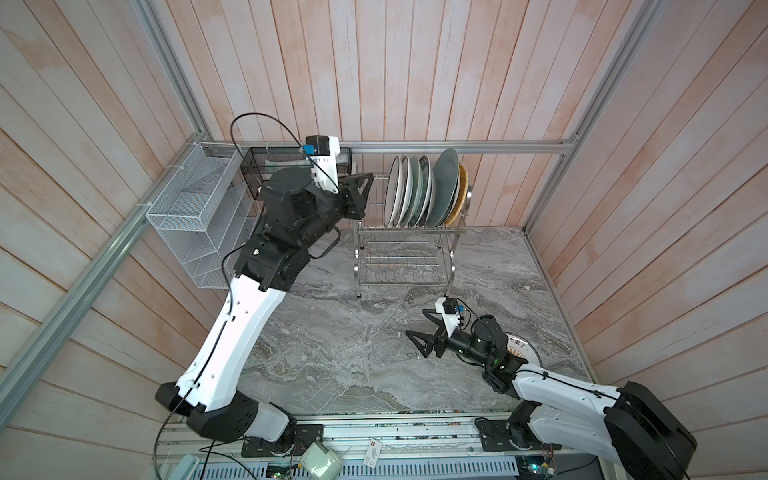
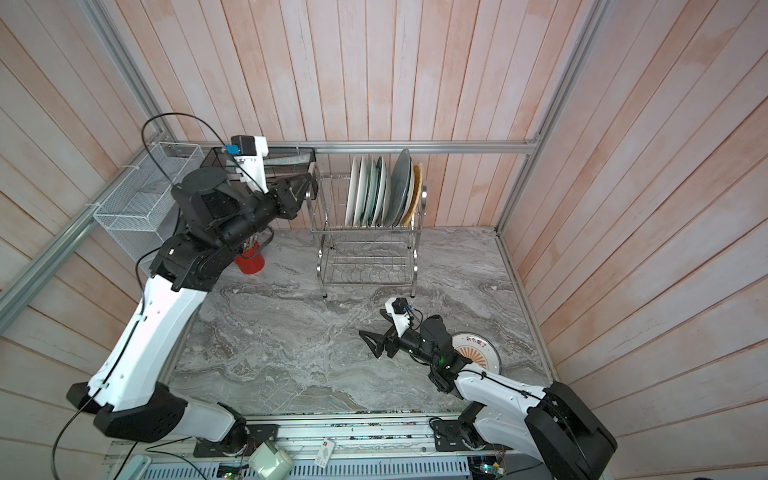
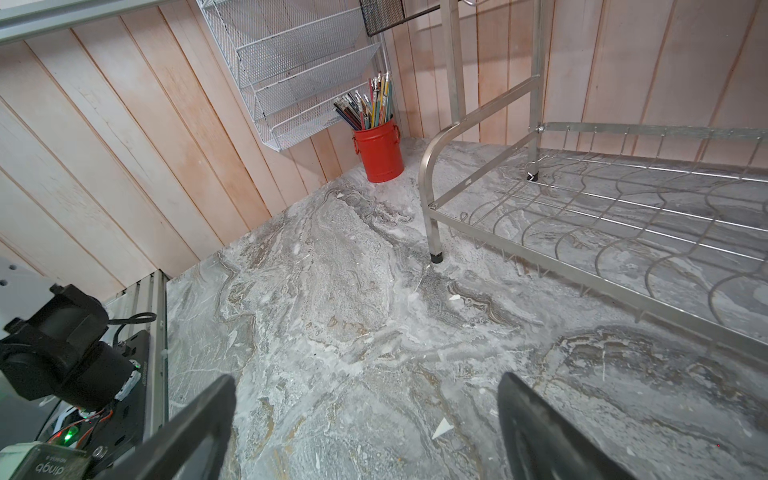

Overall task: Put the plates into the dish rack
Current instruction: 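Open the left gripper and draw it back toward the table front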

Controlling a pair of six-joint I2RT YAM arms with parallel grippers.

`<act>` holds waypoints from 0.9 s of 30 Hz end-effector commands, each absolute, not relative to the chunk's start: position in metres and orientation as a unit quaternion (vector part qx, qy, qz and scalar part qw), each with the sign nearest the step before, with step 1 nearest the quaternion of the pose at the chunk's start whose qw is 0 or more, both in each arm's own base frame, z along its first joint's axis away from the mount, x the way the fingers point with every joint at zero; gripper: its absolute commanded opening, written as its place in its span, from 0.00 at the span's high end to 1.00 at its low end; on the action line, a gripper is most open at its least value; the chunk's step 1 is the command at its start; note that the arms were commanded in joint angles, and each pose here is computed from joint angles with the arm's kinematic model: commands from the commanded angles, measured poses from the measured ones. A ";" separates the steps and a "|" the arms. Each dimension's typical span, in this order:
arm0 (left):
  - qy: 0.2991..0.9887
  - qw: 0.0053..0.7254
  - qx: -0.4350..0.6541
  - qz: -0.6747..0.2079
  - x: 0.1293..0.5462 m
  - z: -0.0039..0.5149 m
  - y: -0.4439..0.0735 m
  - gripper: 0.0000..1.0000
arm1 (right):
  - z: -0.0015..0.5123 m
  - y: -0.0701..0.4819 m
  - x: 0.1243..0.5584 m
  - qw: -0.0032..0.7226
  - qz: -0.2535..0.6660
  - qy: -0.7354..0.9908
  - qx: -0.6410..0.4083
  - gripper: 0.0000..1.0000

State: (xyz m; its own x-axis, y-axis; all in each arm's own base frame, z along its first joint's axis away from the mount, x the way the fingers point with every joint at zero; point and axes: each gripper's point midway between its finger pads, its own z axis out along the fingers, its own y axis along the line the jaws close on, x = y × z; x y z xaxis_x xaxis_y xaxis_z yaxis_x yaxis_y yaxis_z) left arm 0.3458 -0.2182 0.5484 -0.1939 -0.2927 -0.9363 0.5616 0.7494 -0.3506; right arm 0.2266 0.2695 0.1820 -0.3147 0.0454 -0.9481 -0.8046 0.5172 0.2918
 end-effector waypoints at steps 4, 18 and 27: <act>0.701 0.600 0.130 -0.363 0.281 0.499 -0.198 0.44 | 0.197 0.268 0.226 0.532 0.411 0.691 -0.264 0.02; 0.764 0.514 0.140 -0.365 0.200 0.319 -0.166 0.00 | 0.227 0.214 0.255 0.541 0.325 0.766 -0.121 0.02; 0.795 0.488 0.111 -0.341 0.196 0.252 -0.154 0.00 | 0.177 0.104 0.271 0.464 0.263 0.839 0.110 0.02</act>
State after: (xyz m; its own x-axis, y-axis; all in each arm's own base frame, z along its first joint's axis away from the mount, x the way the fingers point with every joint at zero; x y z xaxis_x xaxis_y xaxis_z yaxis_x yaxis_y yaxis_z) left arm 0.1955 -0.1550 0.2599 -0.5002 -0.1339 -0.8555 0.5191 0.7444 -0.4200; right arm 0.2810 0.1362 0.2119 -0.4523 0.3277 -0.8294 -0.2606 0.8408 0.4744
